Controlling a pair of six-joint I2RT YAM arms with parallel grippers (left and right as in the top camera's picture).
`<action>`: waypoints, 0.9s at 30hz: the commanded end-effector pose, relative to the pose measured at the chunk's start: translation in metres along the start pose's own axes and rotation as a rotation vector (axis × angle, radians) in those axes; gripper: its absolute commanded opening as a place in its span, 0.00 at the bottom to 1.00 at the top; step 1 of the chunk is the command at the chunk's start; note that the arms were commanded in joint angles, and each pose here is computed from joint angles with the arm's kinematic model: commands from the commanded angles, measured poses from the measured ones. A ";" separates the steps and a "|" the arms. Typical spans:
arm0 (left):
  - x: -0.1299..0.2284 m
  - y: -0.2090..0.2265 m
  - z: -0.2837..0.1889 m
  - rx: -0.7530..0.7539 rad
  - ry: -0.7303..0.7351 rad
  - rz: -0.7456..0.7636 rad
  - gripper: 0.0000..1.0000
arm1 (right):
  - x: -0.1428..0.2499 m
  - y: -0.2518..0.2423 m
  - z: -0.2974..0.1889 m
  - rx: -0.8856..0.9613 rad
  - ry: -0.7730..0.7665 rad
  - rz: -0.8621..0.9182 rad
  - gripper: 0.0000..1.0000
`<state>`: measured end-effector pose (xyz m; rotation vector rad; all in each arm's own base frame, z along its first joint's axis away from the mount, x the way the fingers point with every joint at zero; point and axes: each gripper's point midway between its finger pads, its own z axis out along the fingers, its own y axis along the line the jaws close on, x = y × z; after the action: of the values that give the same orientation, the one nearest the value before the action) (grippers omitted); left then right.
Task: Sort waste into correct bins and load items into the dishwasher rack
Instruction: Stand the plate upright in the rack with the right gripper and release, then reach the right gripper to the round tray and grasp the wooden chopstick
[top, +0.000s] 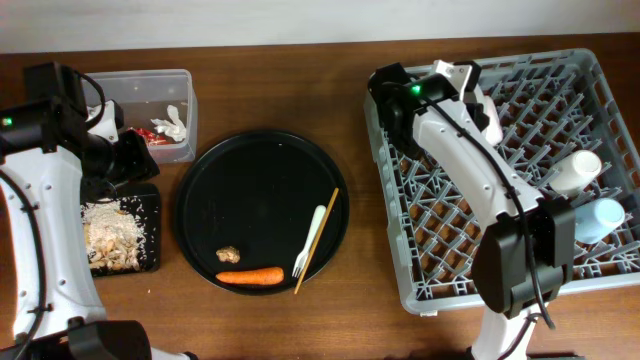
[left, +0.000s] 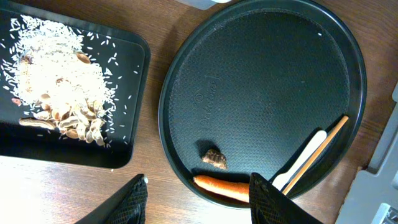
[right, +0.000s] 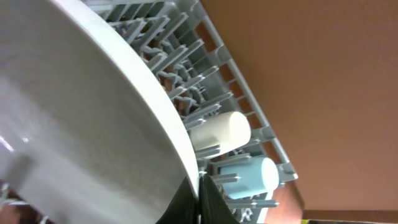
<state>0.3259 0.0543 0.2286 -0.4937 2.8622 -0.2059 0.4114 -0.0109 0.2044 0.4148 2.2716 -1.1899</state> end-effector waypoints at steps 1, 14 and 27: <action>0.000 0.000 -0.002 0.004 -0.004 0.009 0.52 | 0.007 0.023 -0.015 -0.096 0.019 0.022 0.04; -0.001 0.000 -0.002 0.004 -0.007 0.009 0.52 | 0.019 0.057 -0.079 -0.306 -0.013 -0.017 0.86; -0.001 0.000 -0.002 0.004 -0.010 0.010 0.53 | 0.053 0.039 -0.187 -1.108 0.306 -0.068 0.99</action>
<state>0.3260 0.0544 0.2286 -0.4935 2.8615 -0.2052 0.3562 0.1025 0.2486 0.2691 2.5793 -0.2250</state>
